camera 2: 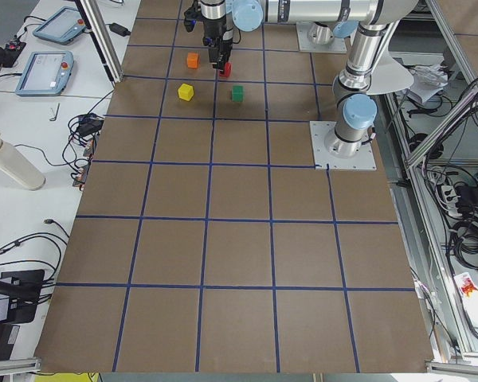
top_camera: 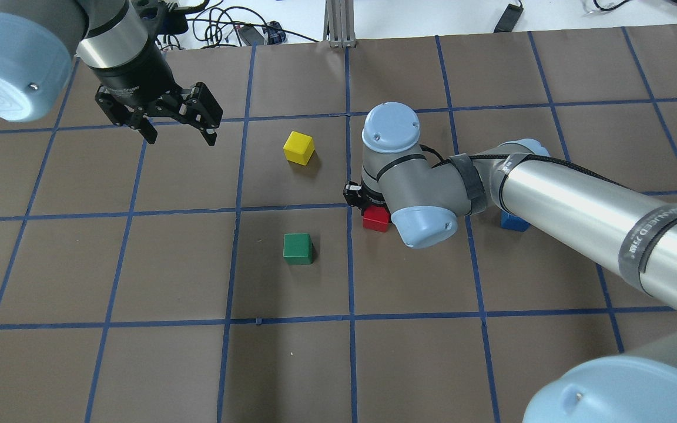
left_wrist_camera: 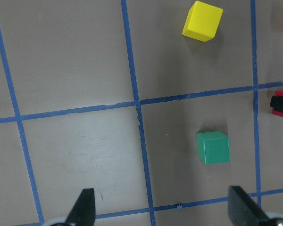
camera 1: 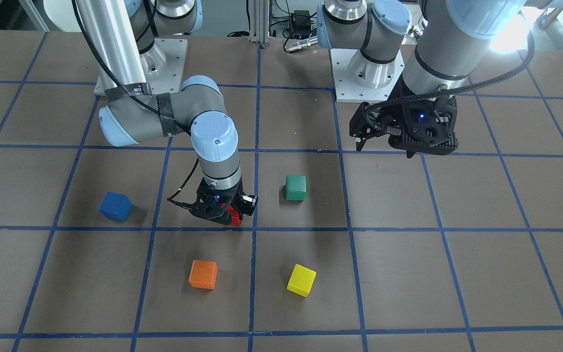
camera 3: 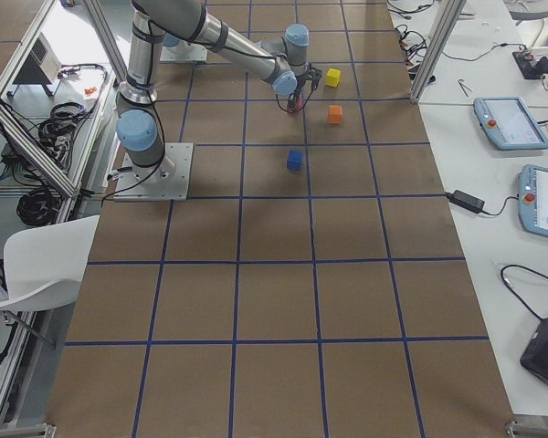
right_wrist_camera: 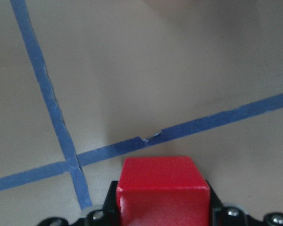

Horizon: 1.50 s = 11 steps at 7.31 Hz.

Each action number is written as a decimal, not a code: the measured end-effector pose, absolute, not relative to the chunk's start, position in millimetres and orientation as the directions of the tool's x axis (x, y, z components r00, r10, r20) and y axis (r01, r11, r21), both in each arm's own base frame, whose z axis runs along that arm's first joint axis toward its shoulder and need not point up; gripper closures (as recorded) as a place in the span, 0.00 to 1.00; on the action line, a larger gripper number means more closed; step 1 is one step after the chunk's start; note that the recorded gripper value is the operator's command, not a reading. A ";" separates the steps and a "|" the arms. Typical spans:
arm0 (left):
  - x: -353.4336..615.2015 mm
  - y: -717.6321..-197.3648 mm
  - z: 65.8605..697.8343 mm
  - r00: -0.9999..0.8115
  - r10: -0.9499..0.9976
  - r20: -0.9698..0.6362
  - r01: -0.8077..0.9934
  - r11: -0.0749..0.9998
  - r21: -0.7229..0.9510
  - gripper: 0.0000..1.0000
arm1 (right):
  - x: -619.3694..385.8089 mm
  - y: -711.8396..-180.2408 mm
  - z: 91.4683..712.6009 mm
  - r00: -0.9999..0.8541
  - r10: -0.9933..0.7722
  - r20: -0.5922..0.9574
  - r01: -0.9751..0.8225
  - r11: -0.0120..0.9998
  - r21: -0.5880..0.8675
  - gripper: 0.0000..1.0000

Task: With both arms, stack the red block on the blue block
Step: 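Lift the red cube and carry it over the blue cube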

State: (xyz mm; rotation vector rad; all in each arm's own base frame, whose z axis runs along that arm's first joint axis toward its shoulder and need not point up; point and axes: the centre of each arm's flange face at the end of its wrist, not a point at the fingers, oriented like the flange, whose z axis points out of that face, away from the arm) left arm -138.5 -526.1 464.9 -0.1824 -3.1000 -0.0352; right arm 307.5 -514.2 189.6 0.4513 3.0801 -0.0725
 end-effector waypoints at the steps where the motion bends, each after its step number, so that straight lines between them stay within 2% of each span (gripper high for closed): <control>1: -138.5 -526.1 464.9 -0.992 0.119 0.037 0.120 0.993 0.020 0.00 | 306.4 -518.6 195.9 -0.958 0.285 -0.026 0.285 0.958 -0.042 0.88; 4: -138.3 -526.4 464.4 -0.992 0.121 0.035 0.122 0.992 0.020 0.00 | 283.0 -525.6 241.9 -0.982 0.190 0.008 0.189 0.981 -0.039 0.88; 7: -139.0 -528.0 461.2 -0.992 0.118 0.035 0.119 0.993 0.025 0.00 | 175.5 -534.8 300.7 -0.992 0.120 0.049 0.120 0.993 0.013 0.88; 9: -139.7 -531.0 457.0 -0.993 0.109 0.035 0.110 0.993 0.032 0.00 | 109.1 -540.1 306.0 -0.992 0.115 0.051 0.117 0.993 0.034 0.89; 11: -140.0 -532.0 455.3 -0.993 0.113 0.037 0.114 0.993 0.035 0.00 | 72.4 -543.3 303.1 -0.981 0.187 0.051 0.189 0.981 0.037 0.89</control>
